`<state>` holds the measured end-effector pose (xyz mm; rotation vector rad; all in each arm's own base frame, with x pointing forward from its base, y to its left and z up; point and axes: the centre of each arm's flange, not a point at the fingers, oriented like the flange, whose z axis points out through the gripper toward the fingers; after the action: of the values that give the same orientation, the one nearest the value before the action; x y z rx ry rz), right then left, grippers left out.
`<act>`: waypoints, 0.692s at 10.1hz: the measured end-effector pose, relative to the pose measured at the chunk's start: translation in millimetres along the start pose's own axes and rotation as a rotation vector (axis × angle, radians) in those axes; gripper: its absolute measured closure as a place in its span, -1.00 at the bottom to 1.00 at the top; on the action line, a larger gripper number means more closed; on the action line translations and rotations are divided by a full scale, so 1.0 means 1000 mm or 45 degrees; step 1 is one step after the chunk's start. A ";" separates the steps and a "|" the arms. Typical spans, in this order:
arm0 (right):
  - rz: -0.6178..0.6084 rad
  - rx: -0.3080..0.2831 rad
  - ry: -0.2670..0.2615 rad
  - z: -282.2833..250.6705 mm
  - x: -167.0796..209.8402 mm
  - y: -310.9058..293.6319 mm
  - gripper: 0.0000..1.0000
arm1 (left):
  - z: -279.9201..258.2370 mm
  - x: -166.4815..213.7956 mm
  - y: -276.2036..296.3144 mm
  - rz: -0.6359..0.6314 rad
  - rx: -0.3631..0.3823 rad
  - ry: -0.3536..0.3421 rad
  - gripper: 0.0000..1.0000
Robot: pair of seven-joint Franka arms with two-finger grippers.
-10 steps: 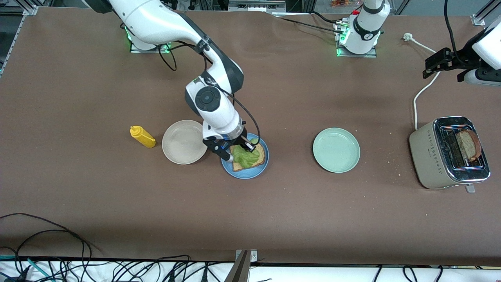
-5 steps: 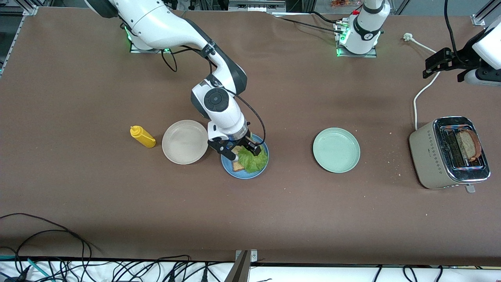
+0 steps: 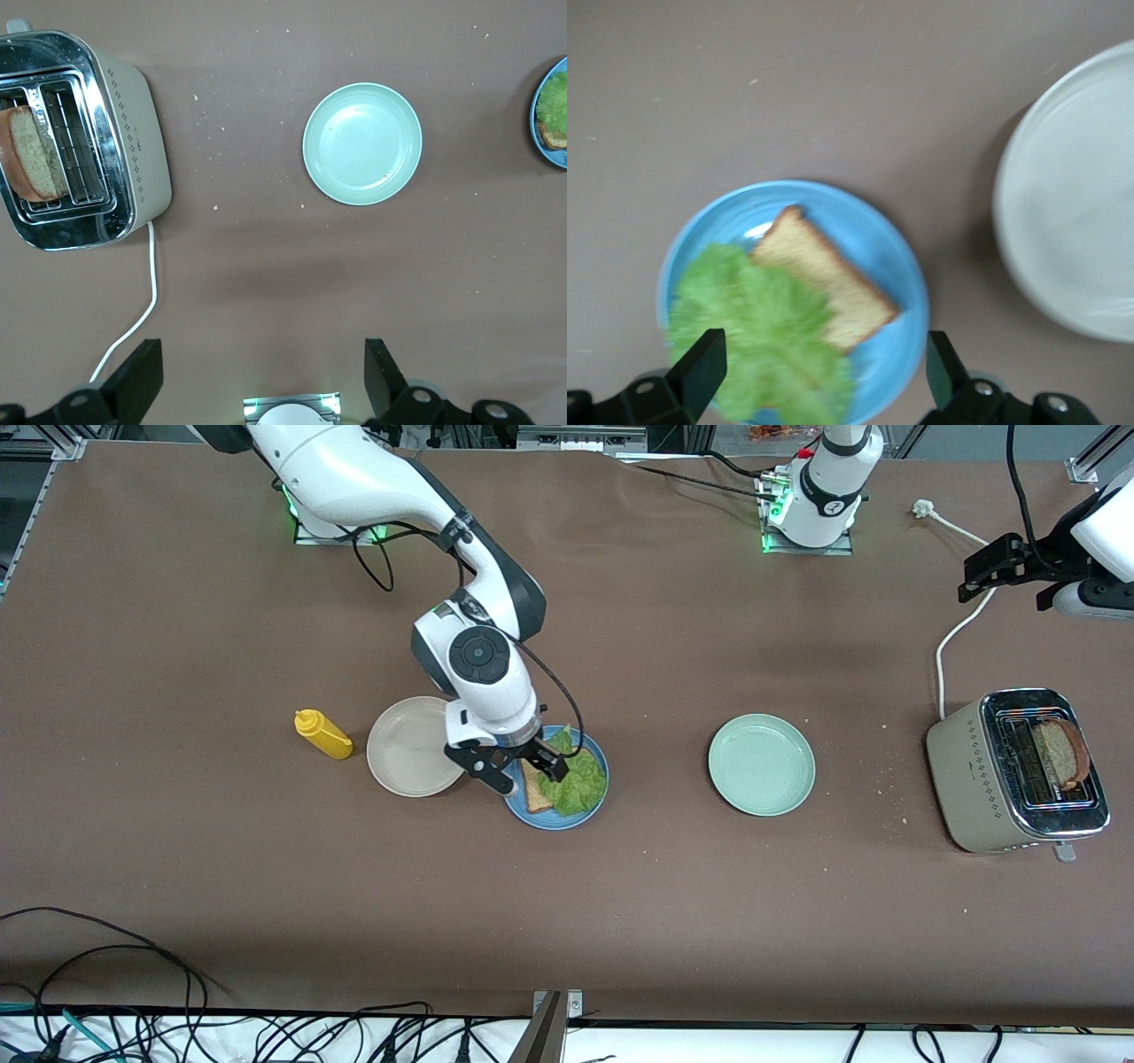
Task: Make sandwich in blue plate with both arms
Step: 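Release the lettuce and move the right gripper to the yellow bottle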
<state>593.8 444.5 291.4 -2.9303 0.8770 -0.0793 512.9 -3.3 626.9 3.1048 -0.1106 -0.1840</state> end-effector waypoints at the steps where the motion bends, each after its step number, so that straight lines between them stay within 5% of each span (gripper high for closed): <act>1: -0.083 -0.090 0.000 -0.013 0.013 0.012 -1.00 | 0.000 0.000 0.000 -0.001 0.000 0.000 -1.00; 4: -0.388 -0.327 -0.059 -0.062 0.058 0.058 -1.00 | 0.000 0.000 -0.001 -0.003 0.000 0.000 -1.00; 7: -0.750 -0.504 -0.246 -0.112 0.111 0.124 -1.00 | 0.000 0.000 -0.002 -0.005 -0.001 -0.001 -1.00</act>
<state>610.6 273.1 394.3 -3.3759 -0.0246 0.3756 512.8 -1.4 626.8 3.1045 -0.1045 -0.1852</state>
